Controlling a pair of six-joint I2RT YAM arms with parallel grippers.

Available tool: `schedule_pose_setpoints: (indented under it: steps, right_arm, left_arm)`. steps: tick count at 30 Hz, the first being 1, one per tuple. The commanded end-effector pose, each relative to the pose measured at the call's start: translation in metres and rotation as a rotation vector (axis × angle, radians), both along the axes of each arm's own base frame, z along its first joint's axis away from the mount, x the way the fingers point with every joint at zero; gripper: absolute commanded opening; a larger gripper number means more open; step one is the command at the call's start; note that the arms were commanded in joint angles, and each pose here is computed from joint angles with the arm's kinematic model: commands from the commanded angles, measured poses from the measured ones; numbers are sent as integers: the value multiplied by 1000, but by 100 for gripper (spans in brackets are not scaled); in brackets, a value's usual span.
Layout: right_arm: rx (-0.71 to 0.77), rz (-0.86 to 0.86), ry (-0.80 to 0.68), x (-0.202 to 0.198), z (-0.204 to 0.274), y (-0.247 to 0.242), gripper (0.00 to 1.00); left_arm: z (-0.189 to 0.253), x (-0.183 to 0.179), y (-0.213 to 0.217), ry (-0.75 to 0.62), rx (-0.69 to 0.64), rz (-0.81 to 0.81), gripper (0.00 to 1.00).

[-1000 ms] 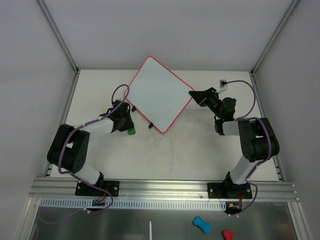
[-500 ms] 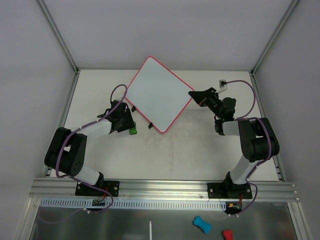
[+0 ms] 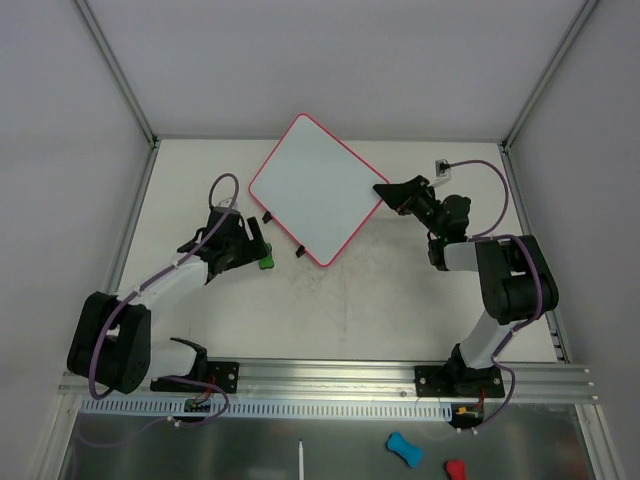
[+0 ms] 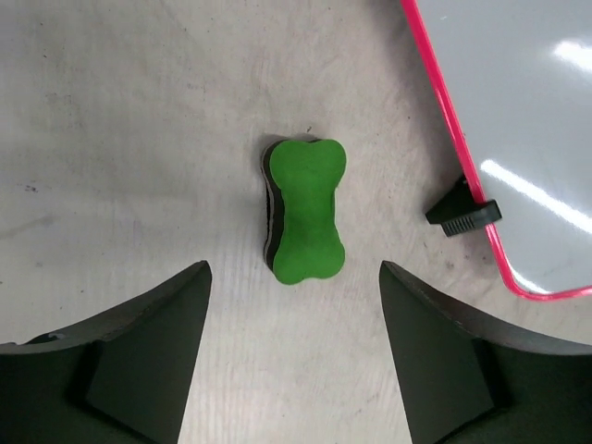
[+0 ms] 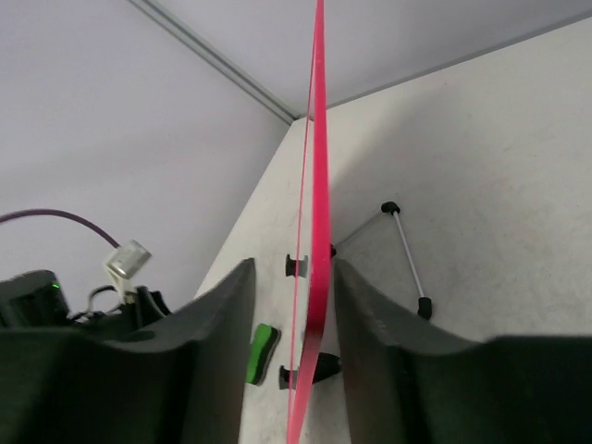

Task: Erase the whiteboard

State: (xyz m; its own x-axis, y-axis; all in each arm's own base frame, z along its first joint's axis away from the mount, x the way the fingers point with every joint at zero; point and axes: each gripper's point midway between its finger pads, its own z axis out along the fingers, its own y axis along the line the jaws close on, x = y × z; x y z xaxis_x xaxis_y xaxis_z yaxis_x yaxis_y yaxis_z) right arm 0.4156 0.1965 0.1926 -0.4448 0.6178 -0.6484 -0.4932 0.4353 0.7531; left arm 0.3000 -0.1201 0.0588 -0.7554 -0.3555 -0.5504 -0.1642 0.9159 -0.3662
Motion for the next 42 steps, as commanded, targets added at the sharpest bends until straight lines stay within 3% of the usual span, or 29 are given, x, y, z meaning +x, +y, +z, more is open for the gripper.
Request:
schedule_pose_setpoints:
  steps: [1,2,4,8,29,31,32,36,41,42]
  right_arm:
    - [10,53,-137,-10,28,11,46]
    - [9,53,-141,-10,29,10,56]
    - [11,52,-152,-11,31,10,84]
    - [0,30,-159,-12,31,6,97]
    - [-5,-182,-180,-43,44,-49,99]
    - [-54,-215,-116,-53,22,-56,99]
    - [-64,-235,-145,-61,33,-60,99]
    - [-240,-350,53,-78,-9,-87,99]
    - [-426,-411,46,-100,-6,-108,99]
    - [-465,-413,106,-108,-18,-113,99]
  left_arm:
    - [26,-5,3,-98,-25,-23,78]
    - [30,-7,3,-115,-29,-24,80]
    - [41,-10,8,-166,-27,-13,98]
    - [52,-13,15,-226,-14,-2,99]
    - [55,-32,33,-335,-11,55,99]
    - [51,-35,33,-332,-12,50,99]
    - [51,-35,33,-336,-14,52,99]
    - [49,-38,30,-344,-24,27,99]
    - [50,-37,29,-361,-19,17,99]
    - [48,-38,29,-361,-20,15,99]
